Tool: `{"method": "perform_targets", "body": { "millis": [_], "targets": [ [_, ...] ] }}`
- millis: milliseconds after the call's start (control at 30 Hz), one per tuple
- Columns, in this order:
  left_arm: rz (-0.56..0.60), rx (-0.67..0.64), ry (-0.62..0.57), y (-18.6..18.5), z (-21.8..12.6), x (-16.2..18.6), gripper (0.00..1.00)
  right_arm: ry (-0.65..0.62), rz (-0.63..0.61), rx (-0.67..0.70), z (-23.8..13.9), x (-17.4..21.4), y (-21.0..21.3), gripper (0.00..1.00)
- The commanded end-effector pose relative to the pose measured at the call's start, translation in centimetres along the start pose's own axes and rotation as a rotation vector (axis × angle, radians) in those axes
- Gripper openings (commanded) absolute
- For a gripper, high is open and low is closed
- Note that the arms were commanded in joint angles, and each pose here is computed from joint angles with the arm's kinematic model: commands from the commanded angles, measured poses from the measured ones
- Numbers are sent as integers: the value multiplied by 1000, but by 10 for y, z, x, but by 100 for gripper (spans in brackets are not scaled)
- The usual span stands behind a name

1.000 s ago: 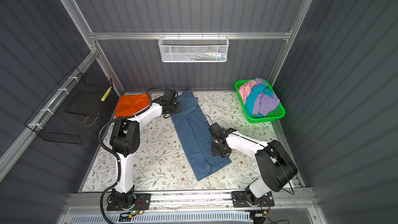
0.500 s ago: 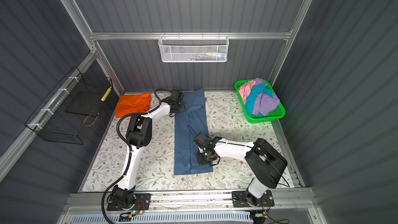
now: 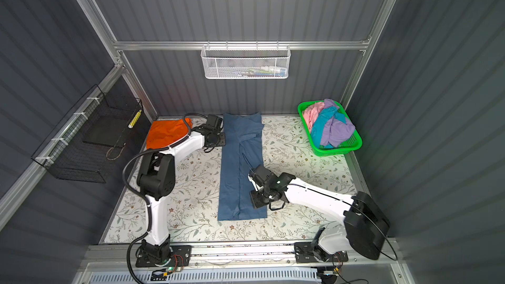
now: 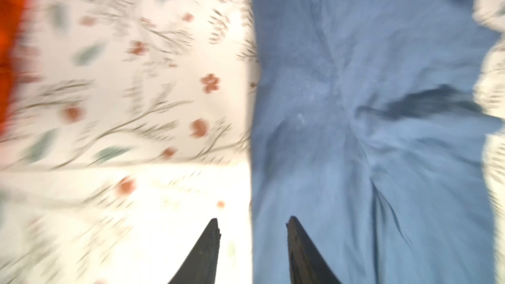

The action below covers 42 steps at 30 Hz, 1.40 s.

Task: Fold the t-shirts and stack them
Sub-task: 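Move both grippers to the strip's near end and grasp its corners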

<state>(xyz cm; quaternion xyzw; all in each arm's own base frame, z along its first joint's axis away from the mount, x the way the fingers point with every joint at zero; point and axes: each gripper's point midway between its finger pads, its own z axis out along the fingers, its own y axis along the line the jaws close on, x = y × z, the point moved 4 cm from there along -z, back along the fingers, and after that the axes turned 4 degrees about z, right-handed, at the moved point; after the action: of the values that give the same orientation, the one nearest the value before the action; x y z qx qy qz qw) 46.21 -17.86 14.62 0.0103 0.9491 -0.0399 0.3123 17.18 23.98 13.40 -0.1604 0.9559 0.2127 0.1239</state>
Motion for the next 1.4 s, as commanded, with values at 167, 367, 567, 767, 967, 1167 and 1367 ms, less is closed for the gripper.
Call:
{"method": "perform_targets", "body": {
  "millis": [167, 367, 567, 767, 967, 1167, 1367],
  "targets": [
    [-11, -20, 108, 11, -71, 113, 43, 151, 214, 57, 8, 49, -27, 13],
    [-25, 81, 256, 3, -88, 196, 52, 208, 359, 16, 18, 72, -33, 23],
    [-109, 155, 378, -2, -100, 255, 60, 239, 441, 1, 30, 87, -41, 30],
    [-146, 192, 454, -11, -105, 292, 70, 208, 462, 0, 33, 83, -44, 45],
    [-228, 199, 501, -4, -114, 315, 69, 148, 518, -17, 30, 72, -52, 46],
    [-231, 156, 574, 4, -125, 332, 63, 156, 539, -16, 36, 65, -58, 40],
    [-236, 163, 596, -1, -128, 339, 57, 166, 544, -13, 46, 65, -60, 35]
  ]
}}
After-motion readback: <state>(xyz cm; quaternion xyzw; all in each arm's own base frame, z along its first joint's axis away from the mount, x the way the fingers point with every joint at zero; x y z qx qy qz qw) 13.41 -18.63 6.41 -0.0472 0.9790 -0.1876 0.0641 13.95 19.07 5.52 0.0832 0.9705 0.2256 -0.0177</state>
